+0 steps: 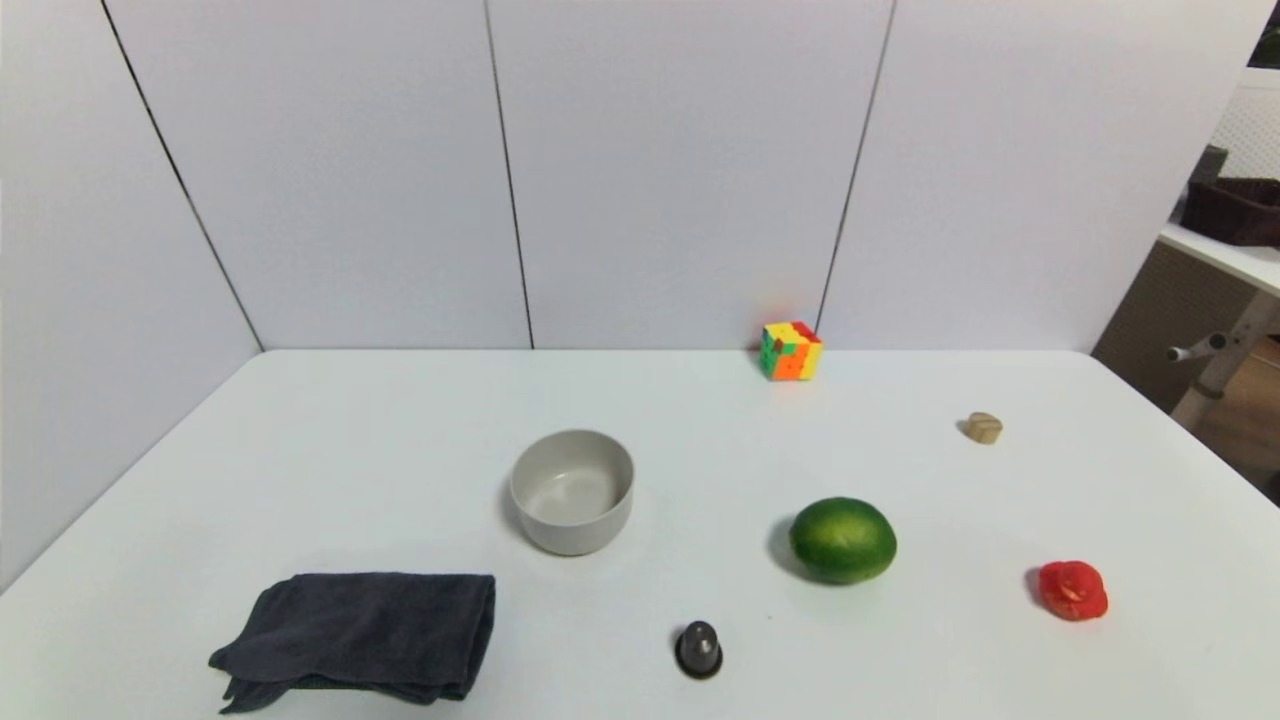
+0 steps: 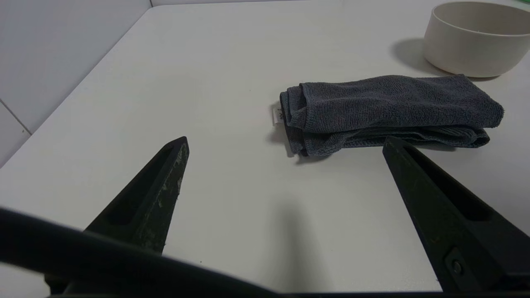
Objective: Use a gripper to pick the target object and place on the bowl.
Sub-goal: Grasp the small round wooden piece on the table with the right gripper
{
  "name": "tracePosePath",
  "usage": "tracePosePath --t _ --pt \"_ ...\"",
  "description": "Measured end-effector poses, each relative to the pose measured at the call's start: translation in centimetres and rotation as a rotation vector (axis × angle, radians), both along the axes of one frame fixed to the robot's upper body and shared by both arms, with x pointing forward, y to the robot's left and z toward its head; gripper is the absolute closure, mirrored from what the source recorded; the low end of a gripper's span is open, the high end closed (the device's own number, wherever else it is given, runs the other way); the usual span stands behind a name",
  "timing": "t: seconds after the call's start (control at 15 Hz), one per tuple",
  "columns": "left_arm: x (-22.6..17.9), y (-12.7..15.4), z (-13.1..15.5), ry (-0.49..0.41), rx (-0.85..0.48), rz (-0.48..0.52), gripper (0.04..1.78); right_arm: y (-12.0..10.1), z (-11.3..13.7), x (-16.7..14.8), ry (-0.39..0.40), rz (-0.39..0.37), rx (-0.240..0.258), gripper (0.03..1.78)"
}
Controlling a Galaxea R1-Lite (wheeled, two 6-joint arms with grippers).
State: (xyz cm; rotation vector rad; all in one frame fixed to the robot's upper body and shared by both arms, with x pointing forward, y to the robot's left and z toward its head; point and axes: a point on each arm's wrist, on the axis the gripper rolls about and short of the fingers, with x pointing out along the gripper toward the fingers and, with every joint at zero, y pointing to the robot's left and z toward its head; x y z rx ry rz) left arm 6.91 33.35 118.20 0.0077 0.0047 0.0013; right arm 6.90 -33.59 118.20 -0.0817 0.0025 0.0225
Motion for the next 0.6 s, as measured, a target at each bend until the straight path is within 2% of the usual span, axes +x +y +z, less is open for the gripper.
tracePosePath --t 0.47,0.6 --pt "0.0 0.0 0.0 0.0 0.0 0.0 0.13 0.01 -0.02 0.01 0.003 0.003 -0.004 0.1" --pt "0.0 0.0 0.0 0.0 0.0 0.0 0.13 0.01 0.22 0.17 0.029 0.006 -0.008 0.1"
